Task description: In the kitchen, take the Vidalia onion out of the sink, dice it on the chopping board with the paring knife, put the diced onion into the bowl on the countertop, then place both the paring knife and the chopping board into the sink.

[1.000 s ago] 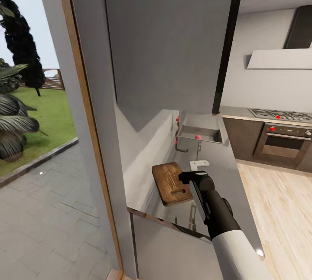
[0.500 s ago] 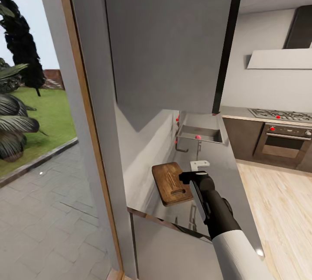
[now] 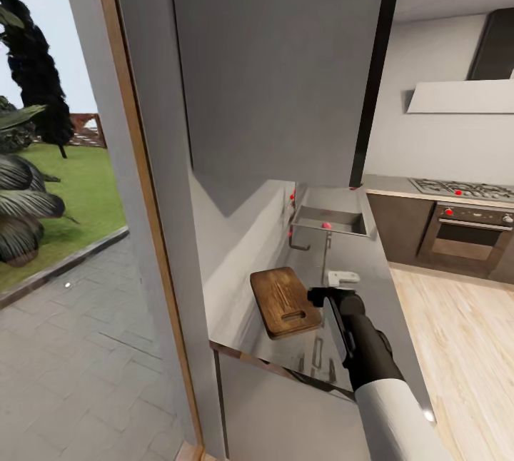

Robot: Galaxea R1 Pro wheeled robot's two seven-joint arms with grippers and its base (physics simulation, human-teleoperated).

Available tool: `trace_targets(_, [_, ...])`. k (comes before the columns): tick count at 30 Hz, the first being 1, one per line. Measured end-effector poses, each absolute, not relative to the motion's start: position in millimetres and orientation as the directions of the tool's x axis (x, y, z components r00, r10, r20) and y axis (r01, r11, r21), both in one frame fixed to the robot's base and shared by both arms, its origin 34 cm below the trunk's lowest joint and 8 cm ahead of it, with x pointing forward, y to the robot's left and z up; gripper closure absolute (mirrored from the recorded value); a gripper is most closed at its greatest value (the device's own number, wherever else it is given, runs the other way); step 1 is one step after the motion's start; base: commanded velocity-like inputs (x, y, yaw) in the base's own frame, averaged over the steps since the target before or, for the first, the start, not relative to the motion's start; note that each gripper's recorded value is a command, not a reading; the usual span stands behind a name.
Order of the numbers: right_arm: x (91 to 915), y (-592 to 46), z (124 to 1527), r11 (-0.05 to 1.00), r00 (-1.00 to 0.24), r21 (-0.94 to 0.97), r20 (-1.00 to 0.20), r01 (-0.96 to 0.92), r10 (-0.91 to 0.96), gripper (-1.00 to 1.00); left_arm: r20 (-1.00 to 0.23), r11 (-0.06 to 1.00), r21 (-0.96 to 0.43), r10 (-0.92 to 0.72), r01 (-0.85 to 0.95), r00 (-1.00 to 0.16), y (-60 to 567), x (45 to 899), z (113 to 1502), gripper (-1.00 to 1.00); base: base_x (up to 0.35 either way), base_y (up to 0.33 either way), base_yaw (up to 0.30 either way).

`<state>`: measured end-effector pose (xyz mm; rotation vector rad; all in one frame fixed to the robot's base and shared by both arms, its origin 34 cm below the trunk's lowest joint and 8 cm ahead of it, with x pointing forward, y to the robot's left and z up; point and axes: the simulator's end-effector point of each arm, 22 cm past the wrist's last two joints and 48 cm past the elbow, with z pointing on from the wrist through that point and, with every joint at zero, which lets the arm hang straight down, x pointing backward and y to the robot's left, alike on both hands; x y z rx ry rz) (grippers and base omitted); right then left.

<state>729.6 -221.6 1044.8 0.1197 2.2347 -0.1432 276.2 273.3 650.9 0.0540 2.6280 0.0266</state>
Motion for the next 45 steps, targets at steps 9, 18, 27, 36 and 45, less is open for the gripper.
trace_targets(9, [728,-233,1043,0.983,-0.619,-0.068,-0.783,0.172,0.054,-1.0,-0.49,0.999,0.029,0.043,0.033,-0.871,273,276,651,-1.0,0.0,0.0,0.0])
trace_targets(18, [728,-238,1049,0.978,-0.611,-0.078,-0.79,0.192,0.056,-1.0,-0.49,0.999,0.028,0.043,0.033,-0.871,272,276,651,-1.0,0.0,0.0,0.0])
trace_targets(27, [724,-259,1082,0.956,-0.581,-0.124,-0.812,0.266,0.056,-1.0,-0.49,0.999,0.018,0.038,0.034,-0.871,265,276,650,-1.0,0.0,0.0,0.0])
trace_targets(36, [714,-257,1091,0.956,-0.621,-0.113,-0.78,0.269,0.083,-1.0,-0.474,0.999,0.017,0.04,0.036,-0.879,264,268,648,-1.0,0.0,0.0,0.0])
trace_targets(45, [711,-230,1095,0.959,-0.622,-0.103,-0.778,0.265,0.088,-1.0,-0.474,0.999,0.017,0.043,0.039,-0.879,264,268,648,-1.0,0.0,0.0,0.0])
